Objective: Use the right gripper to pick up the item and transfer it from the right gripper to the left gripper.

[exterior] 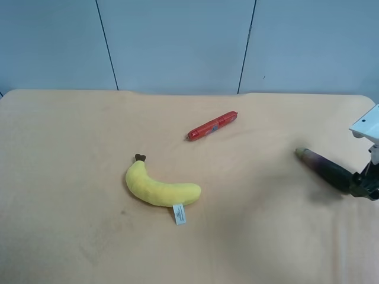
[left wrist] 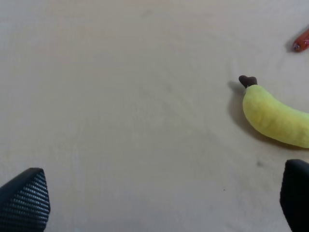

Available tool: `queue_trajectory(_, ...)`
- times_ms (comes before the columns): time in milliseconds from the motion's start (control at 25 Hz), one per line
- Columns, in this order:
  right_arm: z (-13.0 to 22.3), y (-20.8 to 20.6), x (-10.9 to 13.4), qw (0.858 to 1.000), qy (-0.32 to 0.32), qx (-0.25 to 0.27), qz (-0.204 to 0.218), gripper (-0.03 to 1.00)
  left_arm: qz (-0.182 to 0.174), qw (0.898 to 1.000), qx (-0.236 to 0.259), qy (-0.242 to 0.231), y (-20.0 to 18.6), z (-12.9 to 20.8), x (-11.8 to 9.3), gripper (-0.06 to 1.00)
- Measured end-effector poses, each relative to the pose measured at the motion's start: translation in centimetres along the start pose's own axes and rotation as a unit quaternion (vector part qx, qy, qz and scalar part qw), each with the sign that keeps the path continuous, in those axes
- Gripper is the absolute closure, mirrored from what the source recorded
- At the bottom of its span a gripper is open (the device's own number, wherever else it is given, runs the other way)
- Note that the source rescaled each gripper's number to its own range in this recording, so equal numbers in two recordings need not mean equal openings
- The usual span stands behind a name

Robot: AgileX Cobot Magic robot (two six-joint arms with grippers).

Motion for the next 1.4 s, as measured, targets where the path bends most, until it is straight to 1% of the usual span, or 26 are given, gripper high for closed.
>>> queue_trajectory(80, -0.3, 0.6, 0.1, 1.0, 0.003, -0.01, 0.0, 0.11, 0.0, 1.0, 0.0, 0.0, 0.0, 0.0, 0.0, -0.05)
queue_trajectory(320, -1.4, 2.1, 1.3, 1.0, -0.004, -0.027, -0.011, 0.11, 0.0, 1.0, 0.0, 0.0, 0.0, 0.0, 0.0, -0.05)
queue_trajectory(520, -1.8, 2.4, 1.5, 0.999, -0.002, -0.039, -0.009, 0.12, 0.0, 1.0, 0.0, 0.0, 0.0, 0.0, 0.0, -0.05)
queue_trajectory(800, -1.9, 2.4, 1.7, 0.999, 0.002, -0.038, -0.013, 0.14, 0.0, 1.0, 0.0, 0.0, 0.0, 0.0, 0.0, -0.05)
queue_trajectory(920, -2.1, 2.4, 2.1, 0.999, 0.0, -0.037, -0.017, 0.17, 0.0, 1.0, 0.0, 0.0, 0.0, 0.0, 0.0, -0.05)
queue_trajectory(1040, -2.3, 2.4, 2.7, 0.999, -0.003, -0.037, -0.022, 0.28, 0.0, 1.0, 0.0, 0.0, 0.0, 0.0, 0.0, -0.05)
queue_trajectory(1160, -2.2, 2.5, 3.0, 0.999, 0.003, -0.031, -0.028, 0.48, 0.0, 1.0, 0.0, 0.0, 0.0, 0.0, 0.0, -0.05)
queue_trajectory(1240, -2.0, 2.7, 3.2, 0.999, 0.005, -0.024, -0.033, 0.58, 0.0, 1.0, 0.0, 0.0, 0.0, 0.0, 0.0, -0.05)
queue_trajectory(1400, -1.8, 3.0, 3.4, 0.999, 0.01, -0.014, -0.039, 0.73, 0.0, 1.0, 0.0, 0.0, 0.0, 0.0, 0.0, -0.05)
Point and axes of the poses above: a point on each arm's last joint axis where the gripper is mounted, y pointing out along that axis toward the gripper, x along the wrist's bending axis when the last joint is at zero, z = x × y, the point moved 5 cm from there along y, pointing out along that axis toward the gripper, and after that the axes turned 15 degrees about y, right-handed, at the moved point
